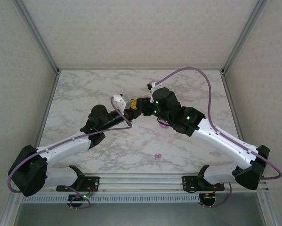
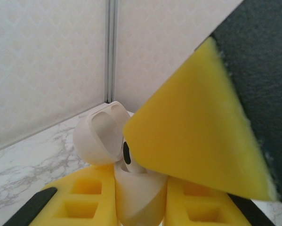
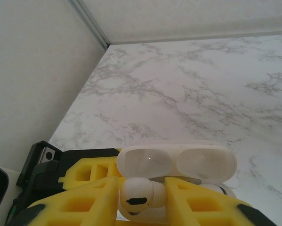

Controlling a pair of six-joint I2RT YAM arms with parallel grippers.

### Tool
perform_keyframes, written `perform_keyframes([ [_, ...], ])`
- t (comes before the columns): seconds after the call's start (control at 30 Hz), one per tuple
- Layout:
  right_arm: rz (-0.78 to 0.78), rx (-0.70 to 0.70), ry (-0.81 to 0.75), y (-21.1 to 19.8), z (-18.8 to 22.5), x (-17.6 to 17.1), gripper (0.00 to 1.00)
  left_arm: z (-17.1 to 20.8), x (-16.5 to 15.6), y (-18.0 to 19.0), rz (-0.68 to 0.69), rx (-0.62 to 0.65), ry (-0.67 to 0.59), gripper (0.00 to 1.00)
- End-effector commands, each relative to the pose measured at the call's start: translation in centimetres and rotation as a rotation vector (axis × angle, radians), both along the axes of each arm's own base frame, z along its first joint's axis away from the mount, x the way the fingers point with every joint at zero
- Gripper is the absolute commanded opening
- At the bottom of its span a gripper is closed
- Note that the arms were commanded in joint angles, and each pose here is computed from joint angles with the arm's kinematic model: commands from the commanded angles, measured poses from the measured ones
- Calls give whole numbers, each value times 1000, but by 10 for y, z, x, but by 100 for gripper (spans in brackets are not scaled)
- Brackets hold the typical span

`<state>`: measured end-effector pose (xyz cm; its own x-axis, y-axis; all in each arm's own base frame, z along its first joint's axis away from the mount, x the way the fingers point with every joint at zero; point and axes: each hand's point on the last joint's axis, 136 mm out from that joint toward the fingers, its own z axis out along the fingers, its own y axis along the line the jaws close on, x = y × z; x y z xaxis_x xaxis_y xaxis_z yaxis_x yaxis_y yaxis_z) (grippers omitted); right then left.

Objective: Insert the wireless bluetooth earbuds into the charging case

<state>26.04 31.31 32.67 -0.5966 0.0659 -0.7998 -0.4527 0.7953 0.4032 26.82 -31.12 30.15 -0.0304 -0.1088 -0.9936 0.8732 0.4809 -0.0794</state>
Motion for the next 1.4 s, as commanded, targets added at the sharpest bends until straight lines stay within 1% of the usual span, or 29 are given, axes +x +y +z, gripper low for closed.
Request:
perform_keyframes([
  [0.0,17,-79,56,-3,-18,-8,31,55,-13,8,-3,-109,-148,11],
  [0.13,19,-93,60,-1,-18,-7,35,55,-14,8,-10,-104,-150,11],
  [0.33,9,-103,60,-3,-13,-6,36,56,-15,8,-14,-98,-148,11],
  [0.43,8,-106,52,-4,-9,-5,39,55,-15,8,-10,-93,-151,11],
  [0.53,11,-102,44,-3,-5,-5,39,55,-15,8,-12,-92,-150,11],
  [0.67,15,-83,35,-2,3,-6,42,53,-15,8,-13,-83,-148,11],
  [0.97,54,3,-33,-3,42,-13,52,40,-14,8,-4,-39,-143,11],
  [1.1,7,14,-77,-18,56,-8,53,34,-14,9,2,-12,-146,11],
  [1.17,-59,-5,-55,-34,53,2,52,34,-16,8,-7,0,-152,11],
  [1.23,-100,-9,-3,-46,47,12,51,33,-19,7,-22,19,-159,11],
  [1.3,-96,-6,44,-50,41,19,51,32,-20,8,-23,40,-164,11],
  [1.37,-48,-5,83,-46,37,22,51,32,-22,9,-25,52,-177,11],
])
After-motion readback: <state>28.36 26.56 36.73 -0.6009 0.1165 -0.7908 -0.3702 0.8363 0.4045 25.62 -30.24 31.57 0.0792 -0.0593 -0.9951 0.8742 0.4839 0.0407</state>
